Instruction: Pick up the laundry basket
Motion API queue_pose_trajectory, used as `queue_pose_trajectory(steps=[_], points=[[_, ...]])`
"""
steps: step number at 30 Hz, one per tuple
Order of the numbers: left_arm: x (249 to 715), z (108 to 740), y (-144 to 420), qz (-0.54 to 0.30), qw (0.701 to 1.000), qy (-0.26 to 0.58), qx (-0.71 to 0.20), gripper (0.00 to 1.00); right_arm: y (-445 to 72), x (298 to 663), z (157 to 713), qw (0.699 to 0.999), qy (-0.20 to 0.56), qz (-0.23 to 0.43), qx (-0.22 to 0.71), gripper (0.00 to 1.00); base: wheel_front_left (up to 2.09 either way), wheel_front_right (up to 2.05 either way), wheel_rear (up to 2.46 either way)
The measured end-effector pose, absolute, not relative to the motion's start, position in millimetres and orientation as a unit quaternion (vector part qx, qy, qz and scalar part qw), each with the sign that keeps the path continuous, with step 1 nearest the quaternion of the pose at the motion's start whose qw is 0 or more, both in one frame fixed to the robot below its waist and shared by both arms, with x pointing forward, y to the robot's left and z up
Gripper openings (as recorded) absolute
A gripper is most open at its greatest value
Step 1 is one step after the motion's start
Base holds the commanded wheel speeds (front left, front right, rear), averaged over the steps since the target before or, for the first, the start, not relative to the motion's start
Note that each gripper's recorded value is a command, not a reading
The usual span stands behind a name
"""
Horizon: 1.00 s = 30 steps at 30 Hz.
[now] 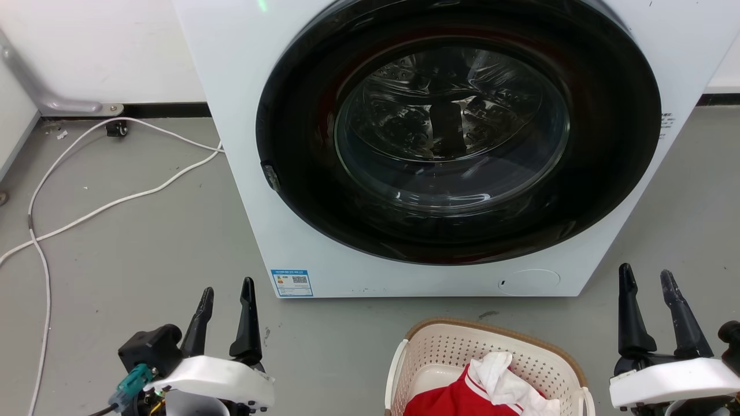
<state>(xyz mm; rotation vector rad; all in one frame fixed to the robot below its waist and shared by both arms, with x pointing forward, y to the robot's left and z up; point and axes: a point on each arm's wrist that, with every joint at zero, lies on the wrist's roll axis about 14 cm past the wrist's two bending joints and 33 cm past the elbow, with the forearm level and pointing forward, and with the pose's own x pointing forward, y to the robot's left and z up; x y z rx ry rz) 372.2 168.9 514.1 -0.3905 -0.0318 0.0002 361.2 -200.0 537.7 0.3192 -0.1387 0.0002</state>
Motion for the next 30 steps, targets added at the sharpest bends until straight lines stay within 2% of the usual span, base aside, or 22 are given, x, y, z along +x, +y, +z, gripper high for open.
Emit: queue_pose_trajectory(steps=[17, 30], points=[[368, 518, 160, -0.013, 0.993, -0.032, -0.109, 1.00, -200, 355, 540, 0.994, -0.079, 0.002, 0.081, 1.00, 0.00, 0.00, 0.00], [365, 519, 157, -0.018, 0.997, -0.044, -0.063, 1.00, -201, 351, 545, 0.994, -0.093, 0.001, 0.059, 1.00, 0.00, 0.00, 0.00]])
